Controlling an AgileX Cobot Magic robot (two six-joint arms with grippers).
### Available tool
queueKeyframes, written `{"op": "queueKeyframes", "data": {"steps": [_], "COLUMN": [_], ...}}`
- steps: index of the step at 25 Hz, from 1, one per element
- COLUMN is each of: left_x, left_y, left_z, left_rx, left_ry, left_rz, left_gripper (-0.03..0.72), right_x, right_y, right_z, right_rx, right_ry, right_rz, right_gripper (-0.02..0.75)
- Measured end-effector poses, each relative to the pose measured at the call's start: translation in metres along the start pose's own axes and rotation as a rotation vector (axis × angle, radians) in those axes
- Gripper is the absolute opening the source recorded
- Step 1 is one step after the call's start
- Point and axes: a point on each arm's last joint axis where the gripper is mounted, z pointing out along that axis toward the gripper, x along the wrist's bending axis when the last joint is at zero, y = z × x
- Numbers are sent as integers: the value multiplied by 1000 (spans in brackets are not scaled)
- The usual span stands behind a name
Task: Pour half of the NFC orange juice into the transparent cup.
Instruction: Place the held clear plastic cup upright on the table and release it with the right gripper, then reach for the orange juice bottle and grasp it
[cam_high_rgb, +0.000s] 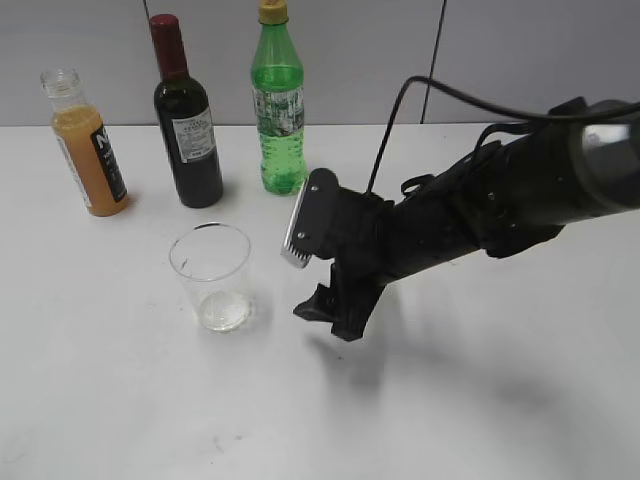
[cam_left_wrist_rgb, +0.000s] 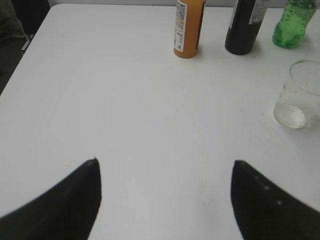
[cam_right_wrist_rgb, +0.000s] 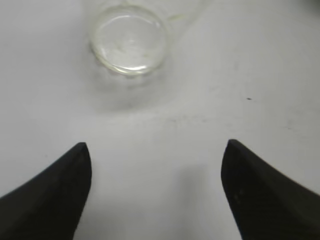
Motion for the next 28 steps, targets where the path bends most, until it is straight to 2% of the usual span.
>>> {"op": "queueKeyframes", "data": {"steps": [2,4,9,16,18,20,22,24,28], "left_x": [0,0,0,0,0,0,0,0,0], "left_y": [0,0,0,0,0,0,0,0,0], "left_z": [0,0,0,0,0,0,0,0,0], "left_rx": [0,0,0,0,0,0,0,0,0], "left_ry": [0,0,0,0,0,0,0,0,0], "left_rz": [0,0,0,0,0,0,0,0,0], "left_gripper": [620,620,620,620,620,620,620,620,620], "right_x": [-11,-25,-61,-98,-109,-122,-135,-148,-167], "right_y": [0,-3,-13,-38,-43,-48,-55,-62,-67], "right_z": [-13,-26,-66,-121,-136,-153,-169,-188,-224], "right_rx": [2,26,140,402,441,453,455,448,445], "right_ry": [-65,-166,-505,-1018,-1104,-1143,-1138,-1114,-991], "right_rz": [24,45,93,243,324,472,635,784,952], "right_gripper": [615,613,599,594,594,594,594,594,594]}}
